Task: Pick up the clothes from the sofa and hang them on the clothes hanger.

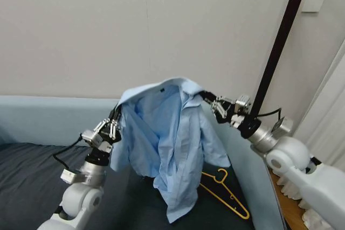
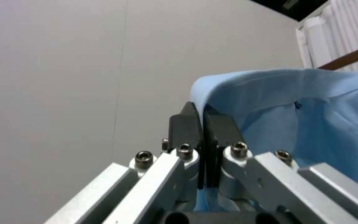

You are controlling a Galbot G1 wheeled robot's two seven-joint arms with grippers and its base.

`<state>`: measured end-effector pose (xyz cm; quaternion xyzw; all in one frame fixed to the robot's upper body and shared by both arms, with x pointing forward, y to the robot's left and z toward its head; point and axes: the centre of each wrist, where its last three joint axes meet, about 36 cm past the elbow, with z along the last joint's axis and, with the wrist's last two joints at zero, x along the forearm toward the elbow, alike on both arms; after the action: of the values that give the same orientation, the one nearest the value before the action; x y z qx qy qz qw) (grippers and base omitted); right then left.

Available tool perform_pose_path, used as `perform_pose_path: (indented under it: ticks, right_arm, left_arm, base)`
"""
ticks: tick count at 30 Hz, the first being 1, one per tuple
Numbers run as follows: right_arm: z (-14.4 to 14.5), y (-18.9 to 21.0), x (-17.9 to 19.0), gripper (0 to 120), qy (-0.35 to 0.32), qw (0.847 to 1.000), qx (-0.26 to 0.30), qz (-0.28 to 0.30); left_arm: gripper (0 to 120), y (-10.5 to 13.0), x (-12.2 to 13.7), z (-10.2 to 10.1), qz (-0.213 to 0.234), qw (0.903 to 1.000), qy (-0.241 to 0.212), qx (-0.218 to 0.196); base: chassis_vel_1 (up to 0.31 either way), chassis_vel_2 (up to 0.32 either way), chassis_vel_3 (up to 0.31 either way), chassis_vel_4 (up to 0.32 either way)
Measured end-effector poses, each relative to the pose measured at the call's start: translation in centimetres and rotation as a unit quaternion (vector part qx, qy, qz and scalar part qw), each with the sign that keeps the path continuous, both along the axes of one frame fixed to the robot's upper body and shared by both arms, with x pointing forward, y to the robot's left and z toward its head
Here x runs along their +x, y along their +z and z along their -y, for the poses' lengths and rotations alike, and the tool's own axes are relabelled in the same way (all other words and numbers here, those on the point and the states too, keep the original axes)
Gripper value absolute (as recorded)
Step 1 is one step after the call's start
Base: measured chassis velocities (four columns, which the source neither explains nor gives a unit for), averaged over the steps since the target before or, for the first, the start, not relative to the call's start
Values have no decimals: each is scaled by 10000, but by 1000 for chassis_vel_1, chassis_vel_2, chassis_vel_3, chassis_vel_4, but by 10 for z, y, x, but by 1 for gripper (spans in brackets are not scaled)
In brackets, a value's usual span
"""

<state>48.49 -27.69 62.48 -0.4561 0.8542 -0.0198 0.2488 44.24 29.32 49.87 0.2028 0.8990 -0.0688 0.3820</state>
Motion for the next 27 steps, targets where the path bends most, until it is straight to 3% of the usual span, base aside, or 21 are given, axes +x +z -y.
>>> perform_pose_path:
  ticks: [2, 5, 9, 12, 13, 16, 17, 18, 21, 27]
  right_arm:
    - [0, 12, -7, 0, 71, 9999, -93, 109]
    - [4, 17, -13, 0, 100, 9996, -219, 142]
    - [12, 2, -21, 0, -37, 9985, -550, 35]
    - [16, -49, -29, 0, -393, 9927, -1103, -302]
    - [16, -49, -29, 0, -393, 9927, -1103, -302]
    - [17, -111, -40, 0, -764, 9817, -1575, -749]
    - [17, -142, -47, 0, -906, 9751, -1781, -964]
    - [17, -142, -47, 0, -906, 9751, -1781, -964]
    - [10, -195, -59, 0, -1166, 9614, -2126, -1298]
    - [3, -227, -63, 0, -1355, 9517, -2368, -1409]
  left_arm:
    - [0, 23, 0, -7, 115, 9999, -55, 56]
    - [0, 33, -2, -14, 121, 9997, -58, 191]
    - [0, 22, -9, -21, -121, 9984, -2, 552]
    - [0, -20, -20, -27, -670, 9931, 53, 961]
    - [0, -20, -20, -27, -670, 9931, 53, 961]
    - [0, -59, -31, -28, -1225, 9836, -24, 1323]
    - [0, -79, -35, -31, -1477, 9761, -167, 1583]
    - [0, -79, -35, -31, -1477, 9761, -167, 1583]
    - [0, -111, -36, -40, -1844, 9575, -697, 2107]
    - [0, -135, -30, -55, -1963, 9416, -974, 2555]
  base:
    - [0, 0, 0, 0]
    - [0, 0, 0, 0]
    - [0, 0, 0, 0]
    - [0, 0, 0, 0]
    - [0, 0, 0, 0]
    - [0, 0, 0, 0]
    - [0, 0, 0, 0]
    - [0, 0, 0, 0]
    - [0, 0, 0, 0]
    - [0, 0, 0, 0]
